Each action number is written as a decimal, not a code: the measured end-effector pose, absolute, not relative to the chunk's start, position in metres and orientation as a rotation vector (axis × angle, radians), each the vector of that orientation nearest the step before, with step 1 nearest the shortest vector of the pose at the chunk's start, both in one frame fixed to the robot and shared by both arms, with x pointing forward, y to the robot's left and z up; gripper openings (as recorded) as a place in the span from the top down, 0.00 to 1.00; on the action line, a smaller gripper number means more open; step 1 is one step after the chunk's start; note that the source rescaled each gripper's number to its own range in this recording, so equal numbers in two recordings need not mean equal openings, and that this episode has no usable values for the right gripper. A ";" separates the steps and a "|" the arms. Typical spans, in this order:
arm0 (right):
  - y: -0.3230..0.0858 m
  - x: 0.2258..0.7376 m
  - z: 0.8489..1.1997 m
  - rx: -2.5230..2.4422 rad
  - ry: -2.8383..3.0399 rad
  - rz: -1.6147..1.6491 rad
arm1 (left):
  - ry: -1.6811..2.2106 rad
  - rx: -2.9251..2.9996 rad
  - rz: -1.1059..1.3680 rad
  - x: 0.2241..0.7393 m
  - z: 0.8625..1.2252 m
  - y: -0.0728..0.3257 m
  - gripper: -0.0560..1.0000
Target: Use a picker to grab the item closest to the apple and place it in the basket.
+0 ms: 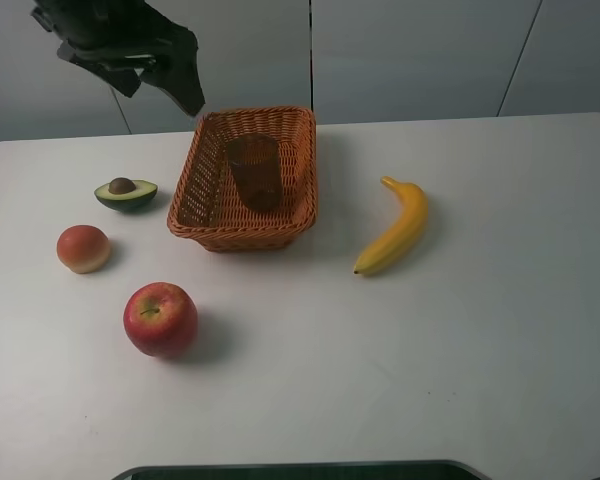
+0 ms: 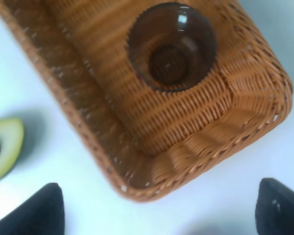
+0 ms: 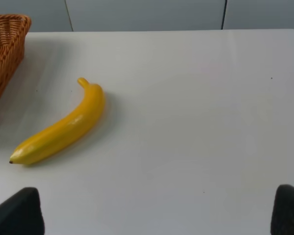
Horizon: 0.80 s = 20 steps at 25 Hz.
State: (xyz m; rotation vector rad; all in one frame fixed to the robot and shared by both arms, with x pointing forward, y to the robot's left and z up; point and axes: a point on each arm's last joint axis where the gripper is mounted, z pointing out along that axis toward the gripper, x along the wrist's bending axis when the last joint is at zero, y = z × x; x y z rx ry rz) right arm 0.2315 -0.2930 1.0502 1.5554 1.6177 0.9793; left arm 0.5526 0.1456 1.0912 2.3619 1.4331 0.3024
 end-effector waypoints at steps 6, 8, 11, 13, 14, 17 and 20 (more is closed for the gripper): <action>-0.293 0.231 1.050 1.555 1.618 0.979 | 1.601 2.283 0.300 0.534 1.081 0.197 0.00; -0.293 0.231 1.050 1.555 1.618 0.979 | 1.664 2.244 0.312 0.526 1.078 0.217 0.00; -0.293 0.231 1.050 1.555 1.618 0.979 | 1.747 2.171 0.344 0.509 1.081 0.244 0.00; -0.293 0.231 1.050 1.555 1.618 0.979 | 1.786 2.116 0.378 0.495 1.086 0.260 0.00; -0.293 0.231 1.050 1.555 1.618 0.979 | 1.797 2.092 0.395 0.489 1.089 0.265 0.00; -0.293 0.231 1.050 1.555 1.618 0.979 | 1.793 2.010 0.448 0.467 1.099 0.274 0.00; -0.293 0.231 1.050 1.555 1.618 0.979 | 1.764 1.962 0.479 0.444 1.107 0.276 0.00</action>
